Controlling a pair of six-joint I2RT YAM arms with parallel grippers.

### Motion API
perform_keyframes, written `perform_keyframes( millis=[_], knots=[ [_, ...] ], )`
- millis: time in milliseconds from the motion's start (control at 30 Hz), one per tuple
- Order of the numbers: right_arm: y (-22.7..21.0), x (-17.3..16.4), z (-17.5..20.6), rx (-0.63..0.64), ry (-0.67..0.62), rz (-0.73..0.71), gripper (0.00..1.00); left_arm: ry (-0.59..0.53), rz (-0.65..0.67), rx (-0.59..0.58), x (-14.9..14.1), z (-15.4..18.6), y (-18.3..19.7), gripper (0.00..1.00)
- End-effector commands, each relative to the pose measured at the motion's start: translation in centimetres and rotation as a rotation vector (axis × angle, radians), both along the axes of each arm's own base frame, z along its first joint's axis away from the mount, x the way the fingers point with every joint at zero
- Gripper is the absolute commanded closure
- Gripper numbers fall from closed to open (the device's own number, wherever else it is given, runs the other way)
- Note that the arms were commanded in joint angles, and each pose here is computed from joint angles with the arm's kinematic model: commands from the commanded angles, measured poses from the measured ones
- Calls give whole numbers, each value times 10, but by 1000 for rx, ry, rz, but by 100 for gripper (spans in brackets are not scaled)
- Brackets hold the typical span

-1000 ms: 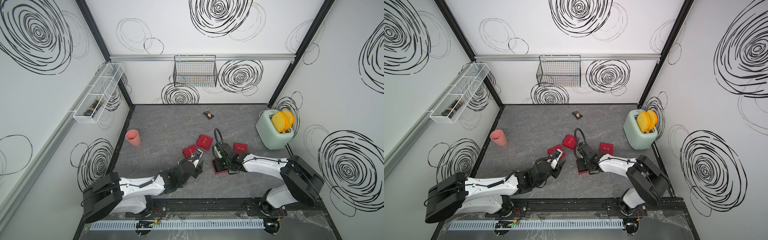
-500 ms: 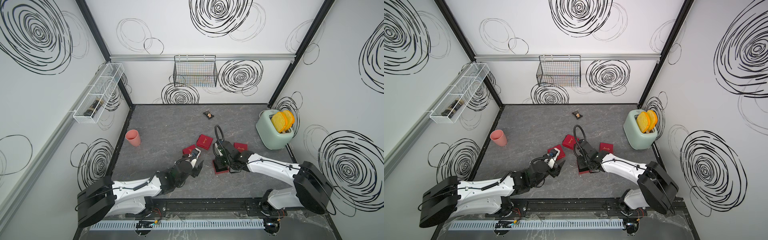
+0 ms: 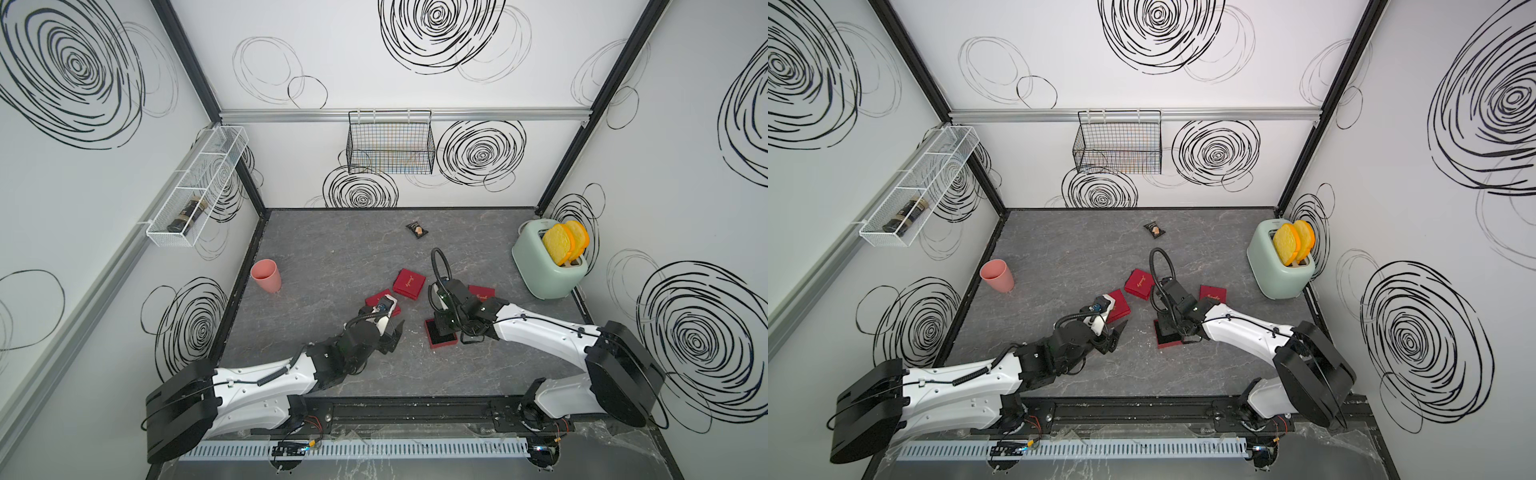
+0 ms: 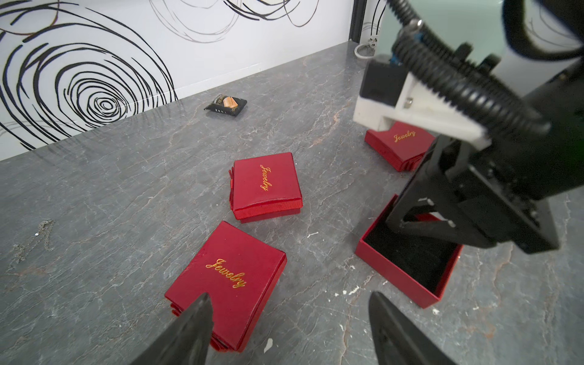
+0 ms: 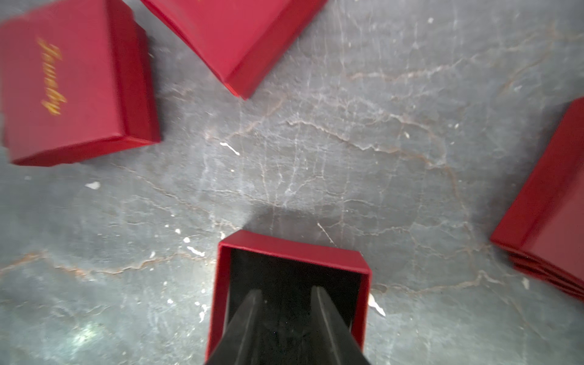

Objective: Take the necklace out of the lift-off lid jewelry box
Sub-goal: Place the inner lining in the jewelry box, then pick up the lid from the center of the board.

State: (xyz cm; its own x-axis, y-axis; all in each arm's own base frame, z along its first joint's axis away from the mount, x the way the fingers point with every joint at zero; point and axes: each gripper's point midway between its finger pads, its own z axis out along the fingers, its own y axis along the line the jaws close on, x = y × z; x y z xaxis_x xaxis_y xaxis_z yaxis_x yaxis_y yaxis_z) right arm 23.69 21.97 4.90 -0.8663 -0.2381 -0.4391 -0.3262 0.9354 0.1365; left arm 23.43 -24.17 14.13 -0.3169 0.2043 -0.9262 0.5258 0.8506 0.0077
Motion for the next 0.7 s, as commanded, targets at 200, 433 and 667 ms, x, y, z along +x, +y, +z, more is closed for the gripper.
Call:
perform_keyframes(
  millis=[200,433,667],
  knots=[
    [-14,-5,-32,-114,67,-13,68,-17,16,-6,0,5,11,19],
    [-8,4,5,-47,-8,-3,55,-16,20,-11,-2,4,16,18],
    [-27,24,42,46,-83,-63,40,5,5,-10,-4,-2,18,16]
  ],
)
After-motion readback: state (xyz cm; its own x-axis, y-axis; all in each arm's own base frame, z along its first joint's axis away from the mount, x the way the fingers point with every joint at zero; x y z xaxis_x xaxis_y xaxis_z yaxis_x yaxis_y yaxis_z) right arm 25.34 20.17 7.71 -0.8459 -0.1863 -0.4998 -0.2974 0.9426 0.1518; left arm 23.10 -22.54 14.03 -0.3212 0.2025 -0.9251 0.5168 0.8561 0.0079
